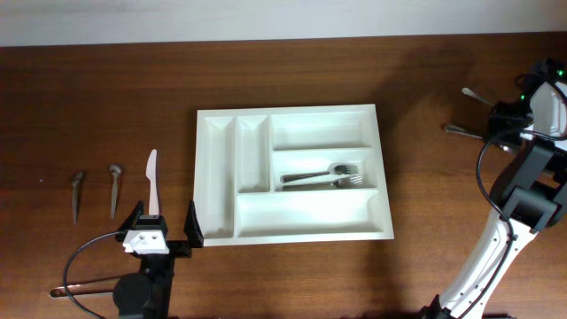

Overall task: Pack container
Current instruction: 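Lower the right gripper onto a silver spoon and grasp it, then carry the spoon with the right gripper into the tray's top compartment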

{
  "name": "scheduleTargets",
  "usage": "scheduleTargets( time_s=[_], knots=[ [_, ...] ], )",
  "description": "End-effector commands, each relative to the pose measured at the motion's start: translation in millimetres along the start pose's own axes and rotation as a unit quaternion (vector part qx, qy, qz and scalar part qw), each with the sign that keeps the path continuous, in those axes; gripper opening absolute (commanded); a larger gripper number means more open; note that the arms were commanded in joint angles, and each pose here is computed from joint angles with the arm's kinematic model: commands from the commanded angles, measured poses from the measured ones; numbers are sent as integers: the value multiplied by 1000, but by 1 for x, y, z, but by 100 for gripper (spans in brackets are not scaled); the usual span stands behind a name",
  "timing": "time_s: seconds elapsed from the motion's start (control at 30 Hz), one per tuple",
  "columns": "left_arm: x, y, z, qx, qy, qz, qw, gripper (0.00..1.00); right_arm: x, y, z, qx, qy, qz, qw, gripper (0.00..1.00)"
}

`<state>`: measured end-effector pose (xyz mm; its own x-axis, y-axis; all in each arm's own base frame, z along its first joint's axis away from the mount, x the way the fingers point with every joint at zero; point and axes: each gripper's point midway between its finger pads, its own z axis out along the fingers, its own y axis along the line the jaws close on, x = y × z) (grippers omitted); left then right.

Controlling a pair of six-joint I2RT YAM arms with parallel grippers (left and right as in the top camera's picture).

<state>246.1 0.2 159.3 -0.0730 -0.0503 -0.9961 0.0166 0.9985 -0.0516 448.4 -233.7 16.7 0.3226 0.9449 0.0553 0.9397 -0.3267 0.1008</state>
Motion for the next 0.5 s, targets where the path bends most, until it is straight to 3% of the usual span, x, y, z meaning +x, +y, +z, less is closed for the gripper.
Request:
scheduleTargets(
  time_s=[0.0, 0.17, 0.47],
  knots=[
    [1, 3, 0, -8, 0, -3, 1000, 99, 25, 22, -19, -35, 31, -26, 999, 4],
    [1, 3, 0, -8, 0, -3, 1000, 99, 69, 36, -54, -57, 37, -79, 995, 4],
    [1, 3, 0, -8, 0, -3, 1000, 99, 193, 15, -88, -44, 56, -192, 979, 4]
  ],
)
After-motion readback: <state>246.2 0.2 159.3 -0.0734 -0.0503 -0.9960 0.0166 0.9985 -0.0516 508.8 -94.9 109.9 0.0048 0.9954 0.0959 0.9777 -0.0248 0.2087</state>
